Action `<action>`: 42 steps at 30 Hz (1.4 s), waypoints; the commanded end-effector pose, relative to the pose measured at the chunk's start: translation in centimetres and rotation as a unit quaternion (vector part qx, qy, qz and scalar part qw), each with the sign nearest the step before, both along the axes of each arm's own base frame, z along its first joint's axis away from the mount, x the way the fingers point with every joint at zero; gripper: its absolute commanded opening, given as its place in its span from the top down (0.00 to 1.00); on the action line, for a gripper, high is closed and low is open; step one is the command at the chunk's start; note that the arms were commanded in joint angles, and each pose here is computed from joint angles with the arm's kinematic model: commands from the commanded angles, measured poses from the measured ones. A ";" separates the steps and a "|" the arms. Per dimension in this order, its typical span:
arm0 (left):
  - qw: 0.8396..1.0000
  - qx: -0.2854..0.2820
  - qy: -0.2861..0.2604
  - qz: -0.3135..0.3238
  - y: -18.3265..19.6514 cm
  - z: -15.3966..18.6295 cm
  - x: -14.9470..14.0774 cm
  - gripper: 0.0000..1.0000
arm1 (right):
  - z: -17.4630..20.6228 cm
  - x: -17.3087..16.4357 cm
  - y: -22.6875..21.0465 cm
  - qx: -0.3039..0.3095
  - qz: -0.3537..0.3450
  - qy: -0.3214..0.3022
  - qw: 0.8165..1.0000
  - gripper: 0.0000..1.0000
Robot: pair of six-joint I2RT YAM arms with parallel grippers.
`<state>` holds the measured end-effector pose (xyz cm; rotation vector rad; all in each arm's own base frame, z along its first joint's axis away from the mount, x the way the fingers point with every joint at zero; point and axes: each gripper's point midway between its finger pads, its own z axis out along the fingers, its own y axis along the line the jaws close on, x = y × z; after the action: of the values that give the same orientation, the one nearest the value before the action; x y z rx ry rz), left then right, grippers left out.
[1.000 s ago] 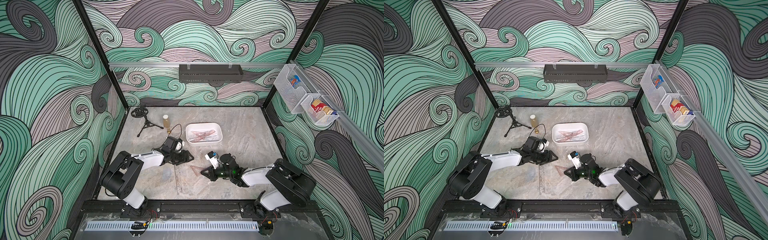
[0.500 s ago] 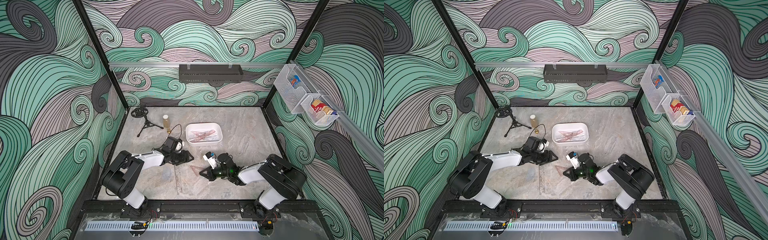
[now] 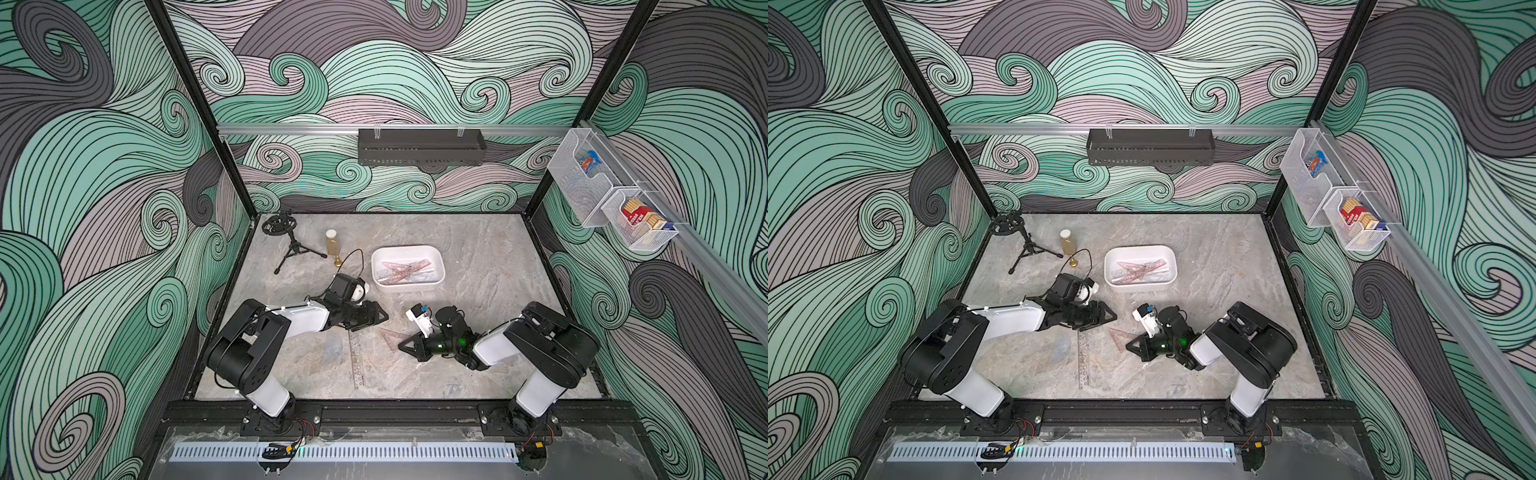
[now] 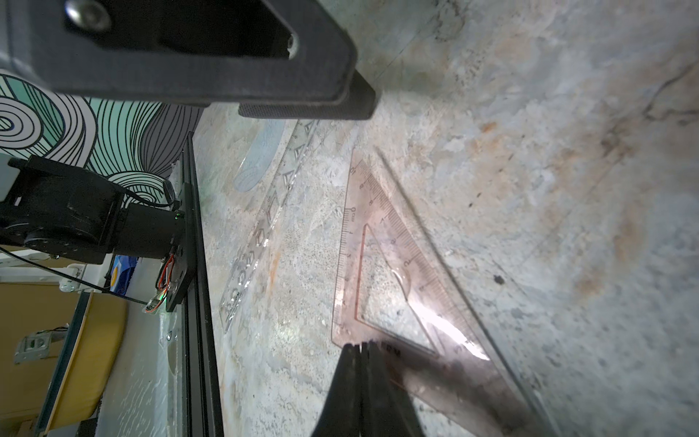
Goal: Put the scattered rulers into the storage box
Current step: Pick up the ruler from the center of the board.
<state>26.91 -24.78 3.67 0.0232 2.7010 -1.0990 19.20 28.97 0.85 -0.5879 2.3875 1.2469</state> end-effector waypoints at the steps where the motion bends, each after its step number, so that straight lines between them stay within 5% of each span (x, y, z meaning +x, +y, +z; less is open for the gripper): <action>1: 1.000 -0.016 0.002 -0.008 -0.7 0.0 -0.2 0.31 | -2.0 -0.9 -1.3 -0.027 -0.005 0.028 0.999 0.94; 16: 0.999 -0.044 0.018 -0.026 -0.9 -0.8 -3.3 0.38 | -2.5 -1.1 -1.7 -0.029 -0.006 0.037 0.999 0.95; 27: 1.000 -0.017 -0.002 -0.008 0.2 0.0 -2.3 0.38 | 1.9 0.4 -0.4 0.008 -0.006 -0.008 1.000 0.95; 42: 1.000 -0.003 -0.012 0.011 1.3 0.4 -1.3 0.26 | 0.1 0.8 0.2 -0.004 0.001 0.009 1.000 0.98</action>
<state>25.17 -23.76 3.80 -0.0028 2.6731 -1.1216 19.98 29.20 1.26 -0.5748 2.4037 1.2546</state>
